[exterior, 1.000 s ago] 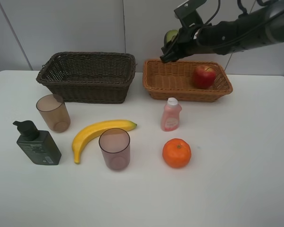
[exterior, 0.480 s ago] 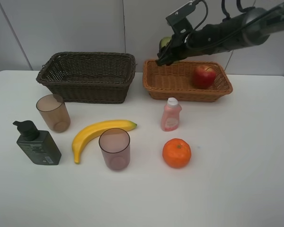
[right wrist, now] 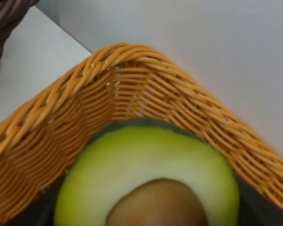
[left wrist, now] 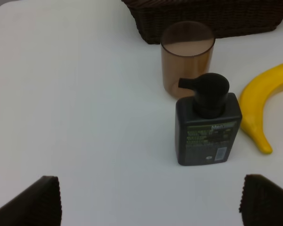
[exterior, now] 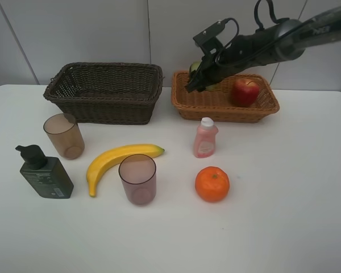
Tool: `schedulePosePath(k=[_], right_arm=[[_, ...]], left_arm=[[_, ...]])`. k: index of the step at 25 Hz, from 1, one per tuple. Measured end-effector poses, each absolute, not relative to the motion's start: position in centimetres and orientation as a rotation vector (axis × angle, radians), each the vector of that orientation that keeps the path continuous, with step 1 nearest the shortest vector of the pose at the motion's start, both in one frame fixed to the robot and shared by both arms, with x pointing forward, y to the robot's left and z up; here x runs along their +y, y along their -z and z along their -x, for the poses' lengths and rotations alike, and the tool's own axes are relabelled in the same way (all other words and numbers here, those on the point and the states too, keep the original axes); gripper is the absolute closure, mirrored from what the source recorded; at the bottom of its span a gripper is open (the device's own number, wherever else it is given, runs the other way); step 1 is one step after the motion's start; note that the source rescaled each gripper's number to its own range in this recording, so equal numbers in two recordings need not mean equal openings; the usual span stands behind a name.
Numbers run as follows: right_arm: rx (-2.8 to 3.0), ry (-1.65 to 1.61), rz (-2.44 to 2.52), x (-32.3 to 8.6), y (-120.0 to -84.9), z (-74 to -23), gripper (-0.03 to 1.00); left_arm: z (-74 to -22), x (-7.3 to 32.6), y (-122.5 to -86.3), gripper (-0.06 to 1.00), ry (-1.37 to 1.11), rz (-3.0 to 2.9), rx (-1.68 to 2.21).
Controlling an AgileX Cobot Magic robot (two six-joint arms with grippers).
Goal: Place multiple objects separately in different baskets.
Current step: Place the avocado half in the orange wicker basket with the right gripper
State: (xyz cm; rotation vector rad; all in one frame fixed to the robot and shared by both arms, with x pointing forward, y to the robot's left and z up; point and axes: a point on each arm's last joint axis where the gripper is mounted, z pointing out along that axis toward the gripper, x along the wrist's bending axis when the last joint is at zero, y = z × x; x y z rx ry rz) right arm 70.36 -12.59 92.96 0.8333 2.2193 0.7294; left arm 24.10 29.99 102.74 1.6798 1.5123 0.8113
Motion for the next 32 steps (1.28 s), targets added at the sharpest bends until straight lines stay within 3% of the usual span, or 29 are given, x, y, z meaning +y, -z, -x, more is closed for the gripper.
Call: schedulePosePath(k=[11, 12, 15, 18, 32], right_arm=[[2.215, -0.736, -0.84, -12.54, -92.7, -70.46, 0.54], [2.209, -0.741, -0.838, -12.52, -92.75, -70.5, 0.47], [2.182, -0.763, -0.828, -12.45, -92.97, -70.65, 0.11], [2.169, -0.774, -0.826, -12.42, -93.08, -70.72, 0.0], [2.169, -0.774, -0.827, -12.42, -93.08, -70.72, -0.02]], left_arm=[[-24.1, 29.99, -102.74, -0.06, -0.811, -1.68, 1.512], [-24.1, 29.99, -102.74, -0.06, -0.811, -1.68, 1.512], [-24.1, 29.99, -102.74, -0.06, -0.811, -1.68, 1.512], [-24.1, 29.99, -102.74, -0.06, -0.811, -1.68, 1.512], [-24.1, 29.99, -102.74, -0.06, -0.811, -1.68, 1.512]])
